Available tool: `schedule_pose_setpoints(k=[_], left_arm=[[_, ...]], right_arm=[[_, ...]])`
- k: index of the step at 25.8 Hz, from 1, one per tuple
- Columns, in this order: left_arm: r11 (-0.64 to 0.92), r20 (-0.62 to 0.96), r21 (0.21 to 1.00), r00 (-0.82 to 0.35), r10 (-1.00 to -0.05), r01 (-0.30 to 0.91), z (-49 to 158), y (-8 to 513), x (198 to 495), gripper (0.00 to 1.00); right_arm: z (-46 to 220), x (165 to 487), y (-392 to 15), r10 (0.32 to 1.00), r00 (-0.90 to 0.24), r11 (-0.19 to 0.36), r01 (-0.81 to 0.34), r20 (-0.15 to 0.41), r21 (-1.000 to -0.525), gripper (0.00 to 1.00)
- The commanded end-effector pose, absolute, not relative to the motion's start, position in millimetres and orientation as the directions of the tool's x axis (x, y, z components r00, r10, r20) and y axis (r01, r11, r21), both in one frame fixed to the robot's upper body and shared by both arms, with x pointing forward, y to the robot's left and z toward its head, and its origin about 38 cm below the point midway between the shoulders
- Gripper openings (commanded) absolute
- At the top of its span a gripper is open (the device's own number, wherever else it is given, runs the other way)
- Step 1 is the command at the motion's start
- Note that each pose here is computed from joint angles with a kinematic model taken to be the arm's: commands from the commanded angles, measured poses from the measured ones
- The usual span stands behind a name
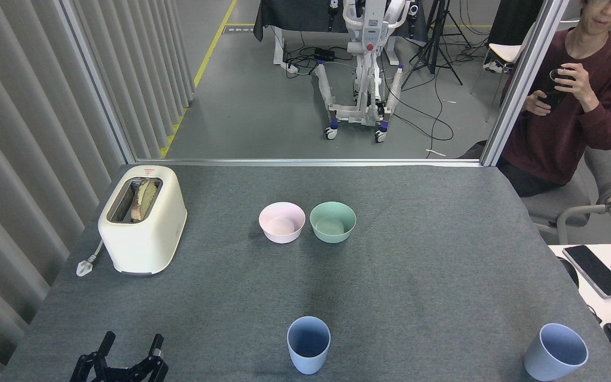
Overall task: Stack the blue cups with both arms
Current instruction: 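Set the cup down, open the left gripper and withdraw it, then reach the right gripper to the other blue cup and grasp it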
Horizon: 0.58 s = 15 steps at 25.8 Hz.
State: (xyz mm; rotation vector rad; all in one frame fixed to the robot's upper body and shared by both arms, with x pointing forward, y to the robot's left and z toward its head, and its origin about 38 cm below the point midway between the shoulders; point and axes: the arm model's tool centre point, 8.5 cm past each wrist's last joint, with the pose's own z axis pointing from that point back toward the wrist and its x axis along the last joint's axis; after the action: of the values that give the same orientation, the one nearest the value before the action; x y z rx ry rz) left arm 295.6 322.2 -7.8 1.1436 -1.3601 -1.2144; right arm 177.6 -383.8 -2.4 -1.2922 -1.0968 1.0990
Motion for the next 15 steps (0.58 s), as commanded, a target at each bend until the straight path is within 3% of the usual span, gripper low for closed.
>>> schedule_pose_setpoints(k=[1, 7, 15], left_arm=[[0.077, 0.076, 0.997, -0.104, -0.992, -0.013, -14, 324, 287, 1.0], [0.078, 0.077, 0.997, -0.099, -0.992, -0.005, -17, 326, 283, 1.0], [0.084, 0.082, 0.996, -0.096, -0.992, -0.013, -17, 324, 286, 1.0]], right_arm=[[-9, 198, -386, 0.987, 0.162, 0.011, -0.009, 0.01, -1.0, 1.0], [-24, 208, -395, 0.98, 0.196, 0.03, -0.035, 0.022, -0.999, 1.0], [-17, 235, -421, 0.977, 0.21, -0.021, -0.026, -0.026, -0.999, 1.0]])
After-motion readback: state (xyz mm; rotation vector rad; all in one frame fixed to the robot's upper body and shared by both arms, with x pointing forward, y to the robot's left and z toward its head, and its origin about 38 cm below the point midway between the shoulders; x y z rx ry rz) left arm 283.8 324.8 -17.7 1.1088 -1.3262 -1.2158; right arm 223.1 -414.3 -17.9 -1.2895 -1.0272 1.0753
